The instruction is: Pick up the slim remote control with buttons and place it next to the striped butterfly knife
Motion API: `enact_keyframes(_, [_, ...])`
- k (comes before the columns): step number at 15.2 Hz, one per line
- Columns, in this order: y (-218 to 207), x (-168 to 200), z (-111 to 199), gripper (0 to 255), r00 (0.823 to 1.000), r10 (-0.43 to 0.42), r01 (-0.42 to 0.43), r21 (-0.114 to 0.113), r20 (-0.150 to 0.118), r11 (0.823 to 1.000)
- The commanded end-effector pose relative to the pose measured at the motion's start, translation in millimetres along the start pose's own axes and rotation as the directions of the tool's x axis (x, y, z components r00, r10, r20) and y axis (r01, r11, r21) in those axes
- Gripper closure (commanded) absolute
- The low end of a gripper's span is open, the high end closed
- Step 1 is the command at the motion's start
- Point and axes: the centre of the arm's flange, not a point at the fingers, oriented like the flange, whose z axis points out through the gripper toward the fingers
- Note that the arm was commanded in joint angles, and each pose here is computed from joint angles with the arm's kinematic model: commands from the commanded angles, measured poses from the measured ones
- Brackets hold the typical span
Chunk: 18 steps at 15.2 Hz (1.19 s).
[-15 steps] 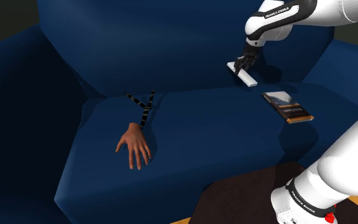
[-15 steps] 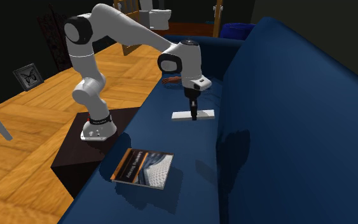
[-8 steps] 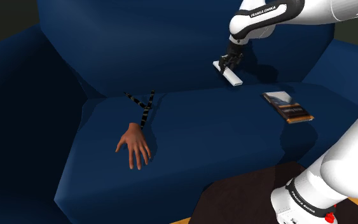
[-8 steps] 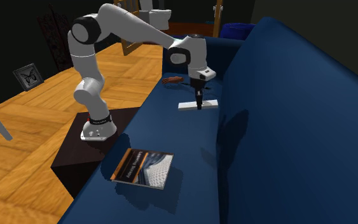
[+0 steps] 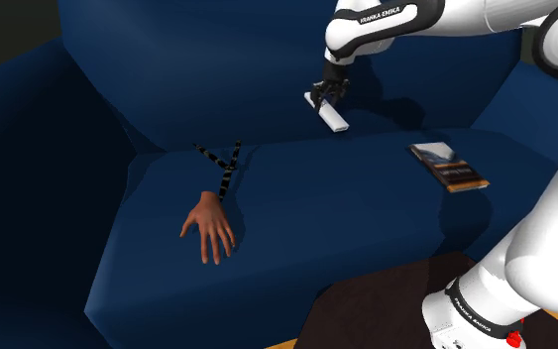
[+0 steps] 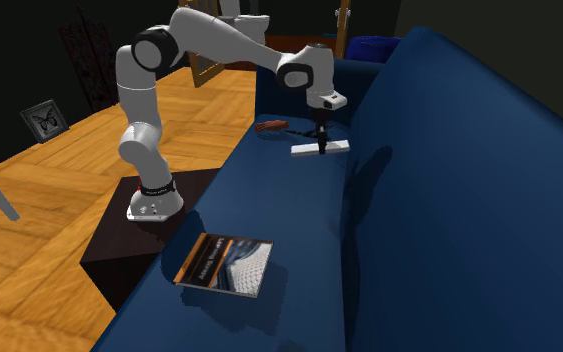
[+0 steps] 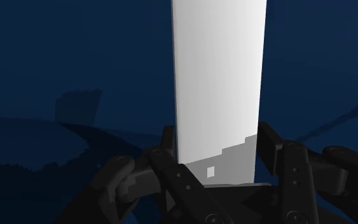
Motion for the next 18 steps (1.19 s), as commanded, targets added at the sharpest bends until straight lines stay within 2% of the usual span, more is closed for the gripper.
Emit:
enact_keyframes(1, [-24.9,7.1,-4.7,255,1.000,0.002,-0.002,0.000,-0.001,1.000])
enact_keyframes(10, [-137.2,45.0,-12.7,255,1.000,0.002,-0.002,0.000,-0.001,1.000])
enact_keyframes(18, [-143.9,42.8,23.6,255,1.000,0.002,-0.002,0.000,-0.001,1.000])
